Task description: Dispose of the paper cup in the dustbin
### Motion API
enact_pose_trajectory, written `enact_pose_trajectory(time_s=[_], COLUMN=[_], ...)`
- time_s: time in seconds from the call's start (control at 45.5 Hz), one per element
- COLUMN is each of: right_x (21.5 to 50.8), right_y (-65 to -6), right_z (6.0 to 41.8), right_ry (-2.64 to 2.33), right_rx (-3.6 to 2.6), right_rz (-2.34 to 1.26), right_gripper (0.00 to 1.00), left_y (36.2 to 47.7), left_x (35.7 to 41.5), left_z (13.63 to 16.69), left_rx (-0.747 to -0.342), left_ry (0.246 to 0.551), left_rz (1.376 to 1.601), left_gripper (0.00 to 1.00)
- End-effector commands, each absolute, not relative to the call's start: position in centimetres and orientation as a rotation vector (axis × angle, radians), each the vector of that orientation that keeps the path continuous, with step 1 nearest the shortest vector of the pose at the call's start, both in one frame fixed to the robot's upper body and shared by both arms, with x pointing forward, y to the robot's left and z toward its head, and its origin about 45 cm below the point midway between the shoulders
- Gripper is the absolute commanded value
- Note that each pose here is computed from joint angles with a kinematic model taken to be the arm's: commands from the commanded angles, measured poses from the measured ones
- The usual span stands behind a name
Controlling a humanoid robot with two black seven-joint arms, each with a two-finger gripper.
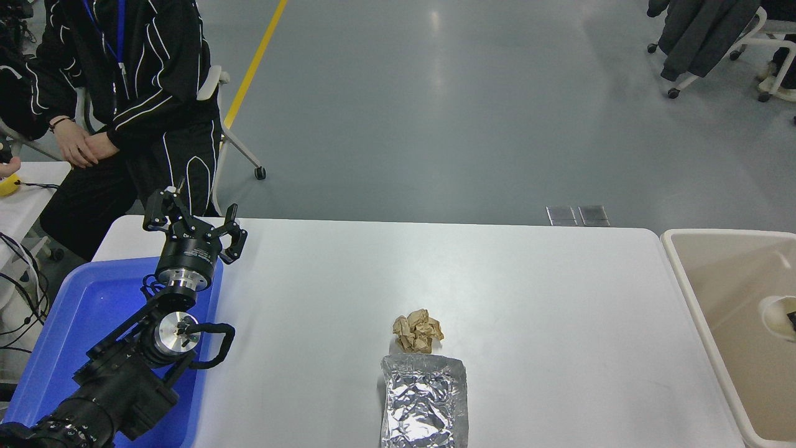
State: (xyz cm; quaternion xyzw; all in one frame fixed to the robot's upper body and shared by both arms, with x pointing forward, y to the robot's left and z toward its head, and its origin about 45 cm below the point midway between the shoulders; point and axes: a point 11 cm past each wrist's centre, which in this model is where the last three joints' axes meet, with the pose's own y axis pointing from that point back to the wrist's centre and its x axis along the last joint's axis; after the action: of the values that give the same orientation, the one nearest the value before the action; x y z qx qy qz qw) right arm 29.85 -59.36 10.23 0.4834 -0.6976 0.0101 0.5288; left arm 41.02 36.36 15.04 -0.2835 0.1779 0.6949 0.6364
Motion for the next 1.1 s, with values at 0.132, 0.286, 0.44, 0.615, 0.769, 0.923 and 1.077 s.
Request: enact_pose_trajectory(time_s=[0.132, 0.286, 0.44, 0.615, 0.769, 0.923, 1.077], right_x=[30.3, 32.3, 36.3, 40.2, 42.4, 45.5, 48.1], right_y=[-59.3, -60.3, -62.4, -62.5, -61.2, -57.4, -52.2], right_z=[10.5, 13.8, 22.0, 31.0, 34.8, 38.0, 40.8], right_ry=[-1.672, -1.741, -1.988, -2.221, -2.310, -2.392, -2.492], right_rx=[1.169, 1.167, 1.203, 1.277, 1.342, 1.547, 1.827], right_rz=[0.022, 0.067, 0.139, 0.253, 0.313, 0.340, 0.321], right_gripper=[0.99, 0.99, 0.99, 0.99, 0.99, 0.99, 0.99], left_y=[36.4, 36.4, 36.4, 36.4, 36.4, 36.4, 36.3], left_x=[41.02, 41.02, 41.02, 41.02, 41.02, 41.02, 41.02], left_z=[15.04, 15.04, 15.07, 15.04, 15.04, 15.04, 15.03], left_rx=[-0.648, -0.648, -0.647, -0.648, -0.648, -0.648, -0.647], left_ry=[0.406, 0.406, 0.405, 0.406, 0.406, 0.406, 0.408], left_rz=[1.587, 1.587, 1.588, 1.587, 1.587, 1.587, 1.587], left_gripper=[1.00, 1.00, 1.00, 1.00, 1.00, 1.00, 1.00])
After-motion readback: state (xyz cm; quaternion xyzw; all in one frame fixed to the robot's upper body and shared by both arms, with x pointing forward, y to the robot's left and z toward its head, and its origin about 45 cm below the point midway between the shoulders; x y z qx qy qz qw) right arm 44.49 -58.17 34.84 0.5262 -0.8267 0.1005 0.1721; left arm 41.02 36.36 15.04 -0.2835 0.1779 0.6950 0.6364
